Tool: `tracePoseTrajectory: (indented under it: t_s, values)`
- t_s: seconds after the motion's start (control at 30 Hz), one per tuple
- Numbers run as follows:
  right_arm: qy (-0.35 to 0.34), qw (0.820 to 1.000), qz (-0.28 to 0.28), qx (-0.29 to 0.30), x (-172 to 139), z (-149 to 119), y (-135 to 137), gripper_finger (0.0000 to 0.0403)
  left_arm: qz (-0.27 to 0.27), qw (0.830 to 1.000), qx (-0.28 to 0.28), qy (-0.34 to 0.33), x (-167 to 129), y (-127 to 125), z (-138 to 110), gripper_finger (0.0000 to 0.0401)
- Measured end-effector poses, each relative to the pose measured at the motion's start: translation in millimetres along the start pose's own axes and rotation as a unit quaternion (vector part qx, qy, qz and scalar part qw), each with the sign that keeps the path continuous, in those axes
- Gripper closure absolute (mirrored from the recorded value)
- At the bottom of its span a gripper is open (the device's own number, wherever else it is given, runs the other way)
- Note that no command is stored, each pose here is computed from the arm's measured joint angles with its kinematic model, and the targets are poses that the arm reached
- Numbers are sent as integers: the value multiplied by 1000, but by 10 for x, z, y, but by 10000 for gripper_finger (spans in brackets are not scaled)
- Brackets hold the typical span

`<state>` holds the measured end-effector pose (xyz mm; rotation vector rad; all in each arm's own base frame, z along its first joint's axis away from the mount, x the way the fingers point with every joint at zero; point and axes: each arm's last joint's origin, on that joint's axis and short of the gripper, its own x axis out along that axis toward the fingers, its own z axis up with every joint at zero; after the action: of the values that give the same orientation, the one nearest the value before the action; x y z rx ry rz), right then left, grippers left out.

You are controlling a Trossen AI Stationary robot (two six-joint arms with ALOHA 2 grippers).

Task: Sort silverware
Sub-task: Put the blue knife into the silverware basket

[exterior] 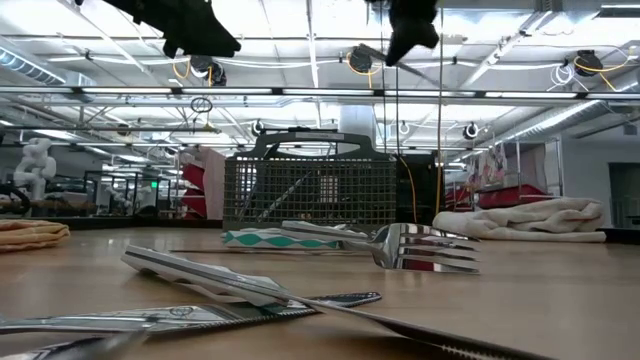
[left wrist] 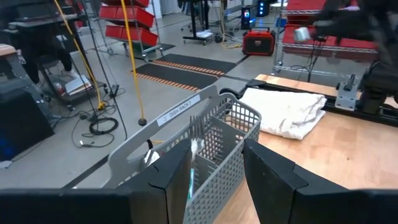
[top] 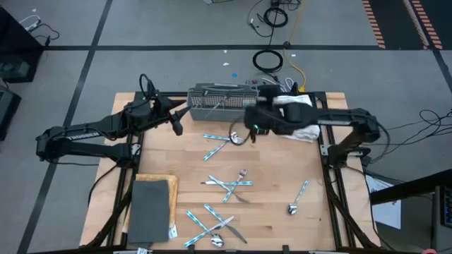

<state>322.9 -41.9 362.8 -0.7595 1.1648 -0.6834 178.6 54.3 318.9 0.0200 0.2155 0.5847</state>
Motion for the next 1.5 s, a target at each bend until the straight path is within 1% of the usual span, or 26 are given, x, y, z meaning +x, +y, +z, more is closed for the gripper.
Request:
tracePoseTrajectory:
  t_s: [0.03, 0.07, 0.1, 0.13, 0.17, 0.2, 0.27, 0.3, 0.37, 0.47, 0.53, 0.6, 0.63, 0.67, 0.77, 0.83, 0.87, 1.0, 1.13, 1.37, 1.4, 1.5]
  values:
    - [17, 998, -20, -55, 54, 49, -37, 403, 1, 1000, 0, 0, 0, 1, 0, 251]
    - [34, 993, -39, -110, 112, 107, -61, 403, 2, 1000, 0, 0, 0, 2, 0, 251]
    - [52, 983, -57, -168, 176, 172, -65, 403, 4, 1000, 0, 0, 0, 3, 0, 251]
    - [74, 968, -74, -227, 241, 227, -64, 403, 5, 1000, 0, 0, 0, 3, 0, 251]
    - [98, 949, -87, -286, 308, 280, -43, 403, 6, 1000, 0, 0, 0, 4, 0, 251]
    - [123, 926, -96, -343, 379, 323, -15, 403, 6, 1000, 0, 0, 0, 4, 0, 251]
    - [163, 884, -102, -426, 519, 388, 84, 403, 6, 1000, -1, 0, -1, 4, 0, 251]
    - [174, 872, -101, -447, 583, 412, 129, 403, 6, 1000, -2, 0, 0, 4, 0, 251]
    - [186, 860, -93, -467, 706, 445, 224, 403, 6, 1000, -2, 0, -1, 4, 0, 251]
    - [196, 848, -90, -484, 821, 491, 332, 402, 6, 1000, -2, 0, -1, 4, 0, 251]
    - [195, 849, -91, -482, 878, 530, 388, 402, 6, 1000, -2, 0, 0, 4, 0, 251]
    - [189, 857, -97, -469, 930, 585, 433, 402, 8, 1000, -2, 0, 0, 5, 0, 251]
    - [188, 857, -96, -470, 952, 598, 453, 402, 12, 1000, -4, 0, -1, 7, 0, 251]
    - [190, 849, -92, -484, 983, 608, 483, 402, 15, 1000, -9, 0, 0, 9, -1, 251]
    - [201, 818, -69, -535, 1090, 599, 550, 402, 21, 1000, -15, 0, 0, 13, 0, 251]
    - [202, 806, -57, -553, 1148, 597, 596, 402, 23, 1000, -15, 0, 0, 14, 0, 251]
    - [204, 804, -56, -556, 1177, 604, 618, 402, 23, 1000, -15, 0, 0, 14, -1, 251]
    - [204, 805, -55, -554, 1255, 631, 687, 402, 26, 1000, -14, 0, 1, 15, -1, 251]
    - [208, 793, -41, -572, 1351, 636, 817, 402, 26, 1000, -14, 1, 1, 15, -2, 251]
    - [210, 788, -37, -578, 1429, 651, 928, 402, 27, 1000, -10, 1, 2, 15, -3, 251]
    - [208, 789, -35, -576, 1430, 651, 929, 402, 26, 1000, -10, 1, 2, 14, -4, 251]
    - [192, 810, -26, -554, 1432, 655, 940, 393, 27, 1000, -10, 1, 2, 15, -6, 251]
